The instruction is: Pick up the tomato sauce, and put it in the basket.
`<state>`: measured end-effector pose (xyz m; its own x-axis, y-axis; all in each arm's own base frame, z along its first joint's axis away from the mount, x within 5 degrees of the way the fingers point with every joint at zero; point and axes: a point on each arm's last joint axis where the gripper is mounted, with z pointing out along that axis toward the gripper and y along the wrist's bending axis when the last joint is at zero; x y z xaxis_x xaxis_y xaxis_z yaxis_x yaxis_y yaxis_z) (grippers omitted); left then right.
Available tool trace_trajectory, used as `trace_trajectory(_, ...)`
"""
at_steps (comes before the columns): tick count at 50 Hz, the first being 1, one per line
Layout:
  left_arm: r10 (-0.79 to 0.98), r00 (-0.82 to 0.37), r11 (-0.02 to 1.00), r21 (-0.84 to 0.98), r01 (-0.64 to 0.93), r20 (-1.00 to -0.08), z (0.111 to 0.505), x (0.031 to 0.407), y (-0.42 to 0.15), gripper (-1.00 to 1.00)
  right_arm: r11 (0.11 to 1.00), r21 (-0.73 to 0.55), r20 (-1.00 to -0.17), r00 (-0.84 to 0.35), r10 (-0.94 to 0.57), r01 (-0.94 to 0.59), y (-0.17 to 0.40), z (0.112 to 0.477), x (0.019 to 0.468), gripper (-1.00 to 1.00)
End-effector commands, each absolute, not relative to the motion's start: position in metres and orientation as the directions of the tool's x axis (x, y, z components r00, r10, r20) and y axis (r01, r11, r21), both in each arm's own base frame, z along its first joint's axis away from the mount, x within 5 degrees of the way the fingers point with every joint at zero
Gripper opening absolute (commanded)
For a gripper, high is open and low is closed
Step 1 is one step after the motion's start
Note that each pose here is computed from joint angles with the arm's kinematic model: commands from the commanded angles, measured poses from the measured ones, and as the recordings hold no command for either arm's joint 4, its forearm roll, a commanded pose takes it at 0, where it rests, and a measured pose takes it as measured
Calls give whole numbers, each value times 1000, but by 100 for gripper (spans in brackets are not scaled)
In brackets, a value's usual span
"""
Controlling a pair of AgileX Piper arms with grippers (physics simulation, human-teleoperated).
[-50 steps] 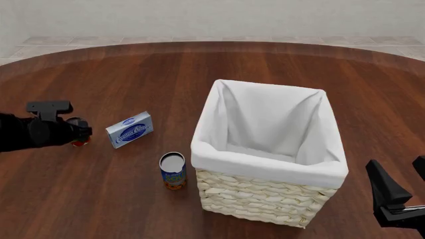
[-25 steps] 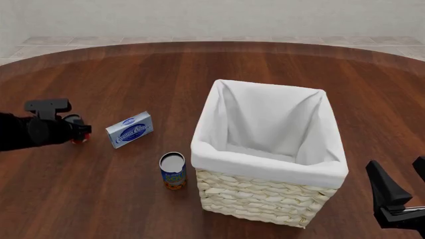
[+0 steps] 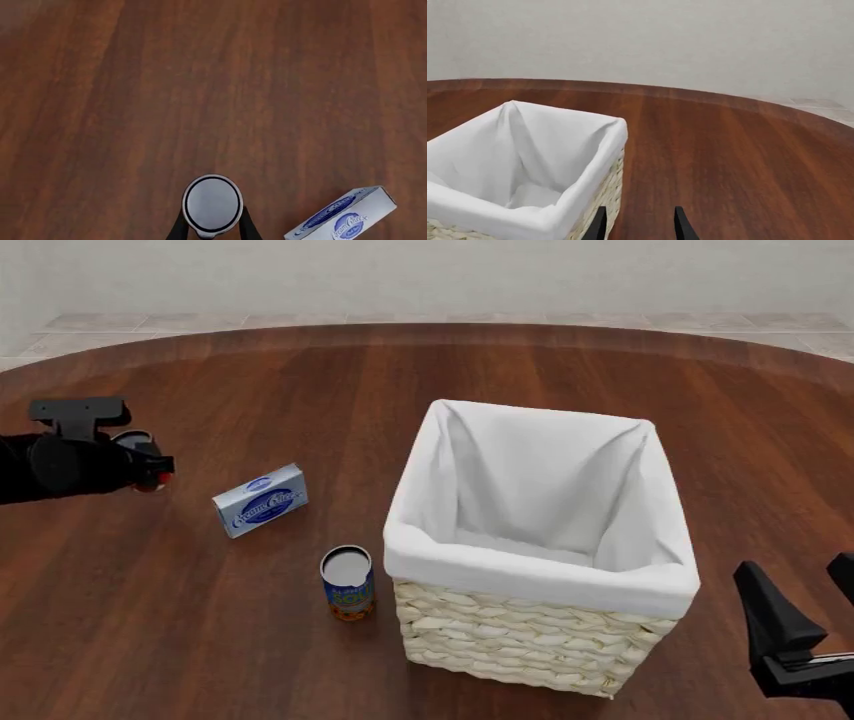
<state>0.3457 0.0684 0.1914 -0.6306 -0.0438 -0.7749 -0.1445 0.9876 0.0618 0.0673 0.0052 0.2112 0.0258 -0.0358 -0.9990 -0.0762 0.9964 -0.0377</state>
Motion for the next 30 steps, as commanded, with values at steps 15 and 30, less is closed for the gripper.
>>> trace_trajectory(15,49,-510,998,65,-13,-859,289,342,18,-100,996,-36,-999,32,-34,-82,5,211,65,100)
trace_trajectory(30,110,-427,989,56,138,-898,340,337,-38,-100,996,-38,-999,34,-35,-85,5,210,62,100)
